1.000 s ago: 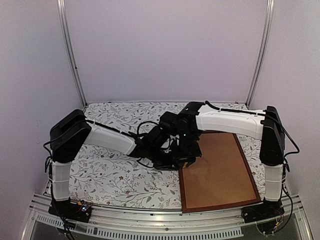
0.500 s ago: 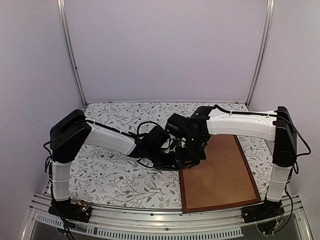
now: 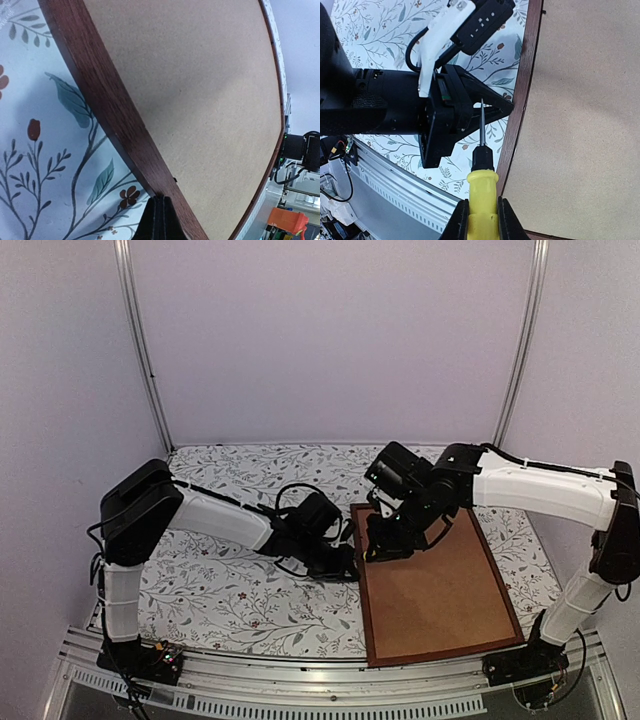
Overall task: Take the photo out of the frame
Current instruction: Release the fastener from the backboard.
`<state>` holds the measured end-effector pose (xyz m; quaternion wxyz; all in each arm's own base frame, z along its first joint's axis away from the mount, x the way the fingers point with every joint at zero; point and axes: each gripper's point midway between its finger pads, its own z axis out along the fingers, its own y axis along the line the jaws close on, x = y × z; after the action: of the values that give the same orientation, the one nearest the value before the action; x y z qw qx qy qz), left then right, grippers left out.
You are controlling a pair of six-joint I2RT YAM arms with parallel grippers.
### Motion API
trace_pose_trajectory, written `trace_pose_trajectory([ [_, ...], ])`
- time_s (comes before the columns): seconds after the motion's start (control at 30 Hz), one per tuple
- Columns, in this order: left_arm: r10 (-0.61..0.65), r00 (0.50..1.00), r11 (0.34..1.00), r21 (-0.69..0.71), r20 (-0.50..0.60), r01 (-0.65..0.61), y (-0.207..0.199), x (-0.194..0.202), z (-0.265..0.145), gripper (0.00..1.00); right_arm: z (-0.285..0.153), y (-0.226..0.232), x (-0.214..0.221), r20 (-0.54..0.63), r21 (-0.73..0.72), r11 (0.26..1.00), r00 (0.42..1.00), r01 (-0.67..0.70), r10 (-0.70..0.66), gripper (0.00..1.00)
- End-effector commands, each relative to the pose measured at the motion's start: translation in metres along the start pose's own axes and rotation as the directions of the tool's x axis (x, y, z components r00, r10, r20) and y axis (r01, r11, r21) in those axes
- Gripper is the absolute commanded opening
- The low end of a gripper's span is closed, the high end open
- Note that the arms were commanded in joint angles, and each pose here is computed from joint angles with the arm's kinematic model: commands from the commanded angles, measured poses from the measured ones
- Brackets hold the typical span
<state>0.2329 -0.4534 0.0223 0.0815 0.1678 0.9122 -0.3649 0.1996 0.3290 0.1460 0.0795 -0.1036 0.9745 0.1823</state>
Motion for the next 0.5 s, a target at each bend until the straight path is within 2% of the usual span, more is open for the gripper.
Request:
trace_pose_trajectory([
  [0.0, -0.018, 0.995, 0.996, -0.091, -0.097, 0.009, 0.019, 0.030, 0.005, 0.00, -0.006, -0.008, -0.007, 0.027, -0.037, 0.999, 1.000, 0.005, -0.004, 0.00],
  [0.33, 0.015, 0.999, 0.992, -0.124, -0.036, -0.019, 0.000, -0.001, -0.020, 0.07, -0.018, -0.044, -0.032, 0.108, -0.140, 0.989, 0.993, -0.039, 0.055, 0.00],
  [0.47, 0.029, 1.000, 0.985, -0.172, -0.010, -0.030, 0.002, -0.017, -0.024, 0.18, -0.023, -0.061, -0.040, 0.139, -0.153, 0.987, 0.987, -0.057, 0.078, 0.00],
])
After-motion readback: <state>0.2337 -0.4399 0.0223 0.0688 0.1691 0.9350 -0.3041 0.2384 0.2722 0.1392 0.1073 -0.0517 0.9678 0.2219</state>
